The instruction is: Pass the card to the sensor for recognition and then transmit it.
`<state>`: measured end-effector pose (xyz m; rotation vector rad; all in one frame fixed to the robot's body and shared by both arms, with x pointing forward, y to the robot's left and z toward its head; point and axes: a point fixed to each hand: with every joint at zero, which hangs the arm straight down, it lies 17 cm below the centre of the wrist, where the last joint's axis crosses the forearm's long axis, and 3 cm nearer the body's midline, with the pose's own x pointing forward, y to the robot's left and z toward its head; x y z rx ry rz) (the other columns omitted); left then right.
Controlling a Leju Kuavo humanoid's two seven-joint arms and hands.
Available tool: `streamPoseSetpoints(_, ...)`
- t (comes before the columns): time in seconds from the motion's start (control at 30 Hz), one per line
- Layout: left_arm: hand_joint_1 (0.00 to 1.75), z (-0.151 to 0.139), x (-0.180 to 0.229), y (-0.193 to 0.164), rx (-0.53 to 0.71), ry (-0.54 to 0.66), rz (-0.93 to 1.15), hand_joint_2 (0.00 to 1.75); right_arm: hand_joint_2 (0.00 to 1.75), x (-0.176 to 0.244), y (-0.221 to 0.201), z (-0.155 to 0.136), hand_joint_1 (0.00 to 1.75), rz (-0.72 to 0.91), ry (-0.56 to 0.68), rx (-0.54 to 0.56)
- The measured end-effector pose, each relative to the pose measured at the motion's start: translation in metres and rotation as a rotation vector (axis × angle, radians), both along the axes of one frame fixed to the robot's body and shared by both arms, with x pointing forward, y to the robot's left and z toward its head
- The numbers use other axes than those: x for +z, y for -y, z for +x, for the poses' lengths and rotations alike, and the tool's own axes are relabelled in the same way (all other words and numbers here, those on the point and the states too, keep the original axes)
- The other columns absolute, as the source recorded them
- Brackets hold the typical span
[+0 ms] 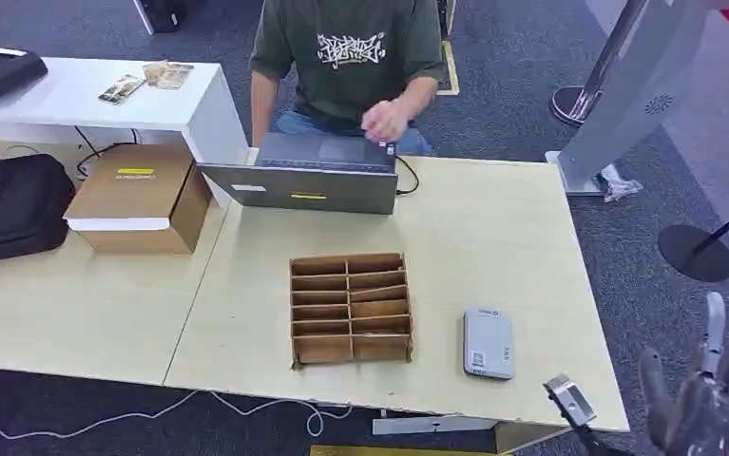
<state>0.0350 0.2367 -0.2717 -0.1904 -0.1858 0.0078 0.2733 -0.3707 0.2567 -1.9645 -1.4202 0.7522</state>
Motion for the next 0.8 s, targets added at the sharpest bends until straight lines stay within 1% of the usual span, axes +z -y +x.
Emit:
streamPoseSetpoints(0.07, 0.00, -0.001, 0.000, -0.001, -0.002, -0.003, 0.002, 0.00, 1.75, 0.010, -0.004, -0.001, 0.00, 0.011, 0.031, 0.003)
streamPoseSetpoints(0.2, 0.00, 0.000, 0.000, -0.001, -0.001, -0.003, 0.002, 0.00, 1.75, 0.017, -0.009, -0.003, 0.00, 0.015, 0.050, 0.010)
streamPoseSetpoints(0.57, 0.00, 0.000, 0.000, 0.001, 0.025, -0.005, -0.004, 0.00, 1.75, -0.008, -0.007, -0.004, 0.00, -0.022, -0.034, 0.030)
streamPoseSetpoints(0.8, 0.00, -0.001, 0.000, 0.007, 0.048, -0.008, -0.009, 0.00, 1.75, -0.017, 0.003, -0.005, 0.00, 0.011, -0.048, -0.007)
